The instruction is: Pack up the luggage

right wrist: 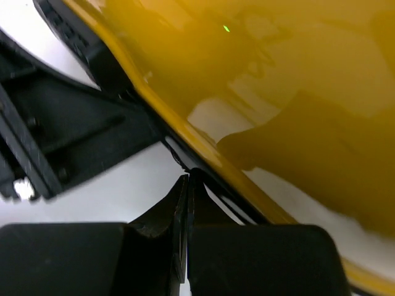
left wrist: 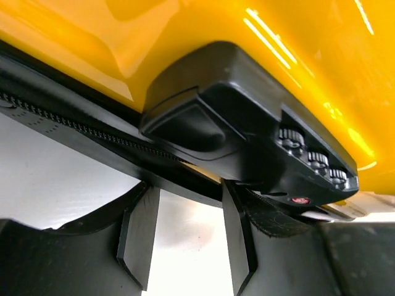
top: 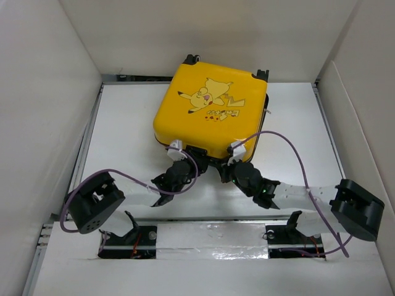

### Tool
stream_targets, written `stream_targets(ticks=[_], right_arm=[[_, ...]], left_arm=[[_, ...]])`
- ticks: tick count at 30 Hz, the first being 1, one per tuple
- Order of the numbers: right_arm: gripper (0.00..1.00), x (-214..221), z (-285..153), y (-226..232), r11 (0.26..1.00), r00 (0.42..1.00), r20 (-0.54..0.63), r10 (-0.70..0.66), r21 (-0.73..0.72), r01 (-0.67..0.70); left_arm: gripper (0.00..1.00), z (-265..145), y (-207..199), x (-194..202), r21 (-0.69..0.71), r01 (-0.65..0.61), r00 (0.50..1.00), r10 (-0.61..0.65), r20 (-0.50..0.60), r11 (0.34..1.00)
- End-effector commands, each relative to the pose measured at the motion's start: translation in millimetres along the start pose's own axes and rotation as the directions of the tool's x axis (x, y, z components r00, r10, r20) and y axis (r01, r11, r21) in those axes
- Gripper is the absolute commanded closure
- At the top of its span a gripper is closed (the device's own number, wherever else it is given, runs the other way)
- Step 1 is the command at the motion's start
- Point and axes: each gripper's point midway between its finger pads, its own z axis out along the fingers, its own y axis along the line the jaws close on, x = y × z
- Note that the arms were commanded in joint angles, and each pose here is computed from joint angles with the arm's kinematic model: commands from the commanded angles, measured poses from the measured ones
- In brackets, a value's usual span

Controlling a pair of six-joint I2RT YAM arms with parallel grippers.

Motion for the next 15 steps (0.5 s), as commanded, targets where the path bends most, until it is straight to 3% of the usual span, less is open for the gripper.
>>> stream_targets(ticks=[1,2,3,5,6,11,14,15], right_arm=[[1.0,-33,12,45,0.989,0.994,0.089,0.066,-0.141,-0.053],[1.0,-35,13,39,0.99,0.994,0.092,0.062,-0.132,-0.049],[1.0,-35,13,36,0.99,0.994,0.092,0.06,-0.13,-0.048],[1.0,-30,10,30,0.989,0.995,0.078,0.063,-0.137,-0.052],[1.0,-29,9,27,0.99,0.995,0.075,0.064,-0.134,-0.053],[1.0,-20,6,26,0.985,0.997,0.05,0.062,-0.162,-0.053],[1.0,-17,8,32,0.981,0.998,0.037,0.056,-0.187,-0.048],[1.0,-18,9,33,0.981,0.998,0.037,0.056,-0.189,-0.048]], left_arm=[[0.96,-17,-81,-7,0.26,-0.096,0.995,0.099,-0.001,0.961],[0.86,-25,-69,-8,0.229,-0.117,0.992,0.123,-0.011,0.966],[0.57,-30,-61,-13,0.203,-0.133,0.991,0.135,0.004,0.97],[0.37,-42,-28,-10,0.106,-0.183,0.982,0.187,-0.024,0.977],[0.31,-55,-35,-33,0.111,-0.162,0.986,0.159,0.041,0.98],[0.3,-96,-31,-83,0.055,-0.168,0.976,0.158,0.15,0.984],[0.31,-112,-34,-132,-0.003,-0.131,0.952,0.126,0.278,0.991],[0.29,-110,-21,-154,-0.081,-0.116,0.934,0.136,0.331,0.99]])
